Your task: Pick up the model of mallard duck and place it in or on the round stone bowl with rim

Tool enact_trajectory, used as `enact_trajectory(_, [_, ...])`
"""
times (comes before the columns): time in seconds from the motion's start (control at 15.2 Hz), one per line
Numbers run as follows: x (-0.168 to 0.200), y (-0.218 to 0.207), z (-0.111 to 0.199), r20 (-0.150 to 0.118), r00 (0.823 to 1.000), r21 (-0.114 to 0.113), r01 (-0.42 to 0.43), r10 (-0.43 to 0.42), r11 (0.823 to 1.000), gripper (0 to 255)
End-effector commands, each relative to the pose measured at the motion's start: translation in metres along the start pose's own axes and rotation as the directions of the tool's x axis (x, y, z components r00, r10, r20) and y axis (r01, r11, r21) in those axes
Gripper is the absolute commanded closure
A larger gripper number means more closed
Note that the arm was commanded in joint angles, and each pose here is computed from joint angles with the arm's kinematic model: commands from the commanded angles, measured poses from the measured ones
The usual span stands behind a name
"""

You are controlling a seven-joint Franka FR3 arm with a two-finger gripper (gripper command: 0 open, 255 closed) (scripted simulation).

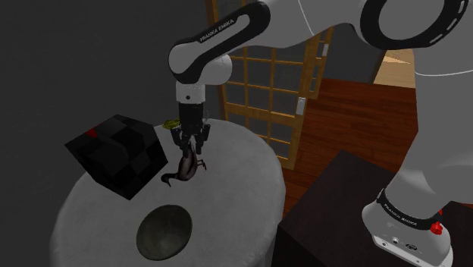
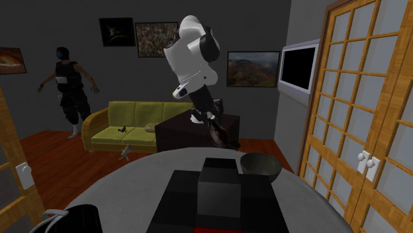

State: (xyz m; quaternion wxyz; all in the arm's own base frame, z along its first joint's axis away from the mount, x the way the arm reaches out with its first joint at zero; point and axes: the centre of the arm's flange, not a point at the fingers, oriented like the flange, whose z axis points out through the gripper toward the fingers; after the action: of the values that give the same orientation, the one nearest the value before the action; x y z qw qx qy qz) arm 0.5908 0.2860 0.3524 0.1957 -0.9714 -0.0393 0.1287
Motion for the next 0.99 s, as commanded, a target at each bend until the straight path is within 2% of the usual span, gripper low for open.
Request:
enact_trajectory(0.0, [-0.011, -0.023, 0.006, 0.0, 1.0, 0.0, 0.0, 0.0, 1.0, 255])
enact_trajectory(0.73, [-0.072, -0.147, 0.051, 0.0, 1.0, 0.0, 0.0, 0.0, 1.0, 255])
enact_trajectory(0.92, [-0.072, -0.148, 0.063, 0.0, 1.0, 0.0, 0.0, 0.0, 1.0, 255])
